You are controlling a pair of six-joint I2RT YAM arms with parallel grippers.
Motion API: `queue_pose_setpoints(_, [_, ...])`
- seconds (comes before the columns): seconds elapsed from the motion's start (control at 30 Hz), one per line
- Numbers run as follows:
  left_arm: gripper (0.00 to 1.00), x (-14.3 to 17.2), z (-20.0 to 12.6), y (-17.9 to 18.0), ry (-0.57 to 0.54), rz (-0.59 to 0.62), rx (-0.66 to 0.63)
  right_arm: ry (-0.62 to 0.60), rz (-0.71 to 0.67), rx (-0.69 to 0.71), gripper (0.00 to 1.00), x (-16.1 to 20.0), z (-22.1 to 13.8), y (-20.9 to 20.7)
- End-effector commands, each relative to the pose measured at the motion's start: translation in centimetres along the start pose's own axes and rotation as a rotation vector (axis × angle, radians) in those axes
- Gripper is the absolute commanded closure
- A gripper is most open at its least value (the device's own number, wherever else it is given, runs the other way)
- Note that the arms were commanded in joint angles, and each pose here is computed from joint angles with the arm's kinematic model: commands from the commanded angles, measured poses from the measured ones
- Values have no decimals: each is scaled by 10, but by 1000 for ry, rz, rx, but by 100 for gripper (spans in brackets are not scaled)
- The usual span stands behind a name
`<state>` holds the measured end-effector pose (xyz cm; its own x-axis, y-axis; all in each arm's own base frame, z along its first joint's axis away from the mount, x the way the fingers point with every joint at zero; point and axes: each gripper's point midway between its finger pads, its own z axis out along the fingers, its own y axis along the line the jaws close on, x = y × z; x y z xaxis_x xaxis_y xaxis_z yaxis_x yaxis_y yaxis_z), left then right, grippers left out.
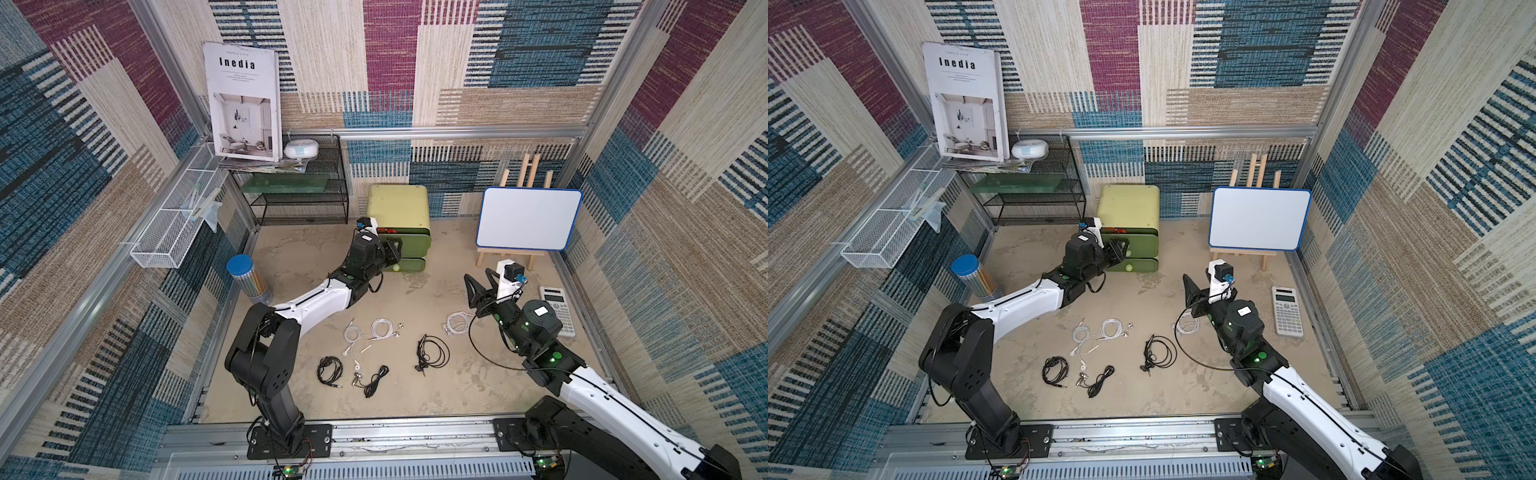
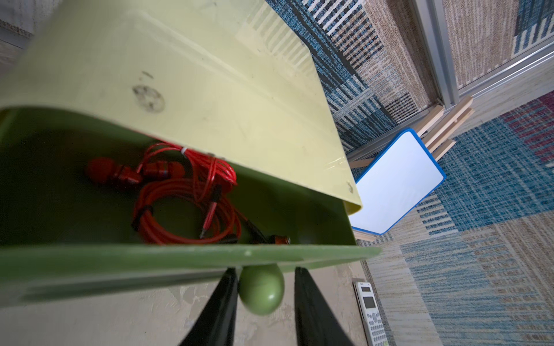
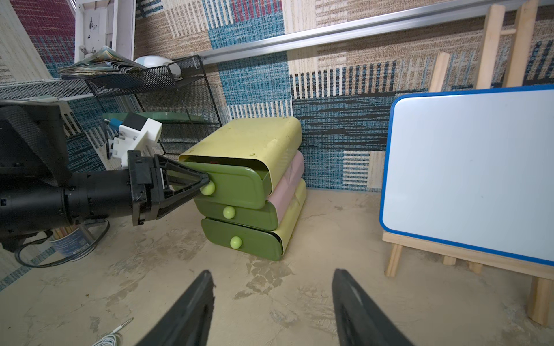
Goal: Place the wired earphones into the drawer by color
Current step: Close the drawer in the storage box.
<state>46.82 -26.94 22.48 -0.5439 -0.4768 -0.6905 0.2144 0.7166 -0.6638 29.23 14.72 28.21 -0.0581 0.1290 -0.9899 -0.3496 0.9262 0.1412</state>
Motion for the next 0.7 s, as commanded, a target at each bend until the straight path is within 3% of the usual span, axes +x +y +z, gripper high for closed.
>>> queue_pose_setpoints(0.0, [64,-9,3,-8,-20,21,33,-26,-1,7,34,-5,-1,-1])
queue_pose_setpoints(0.67, [64,-22,24,-4,-32,39,37,-22,-12,21,34,-4,0,-4])
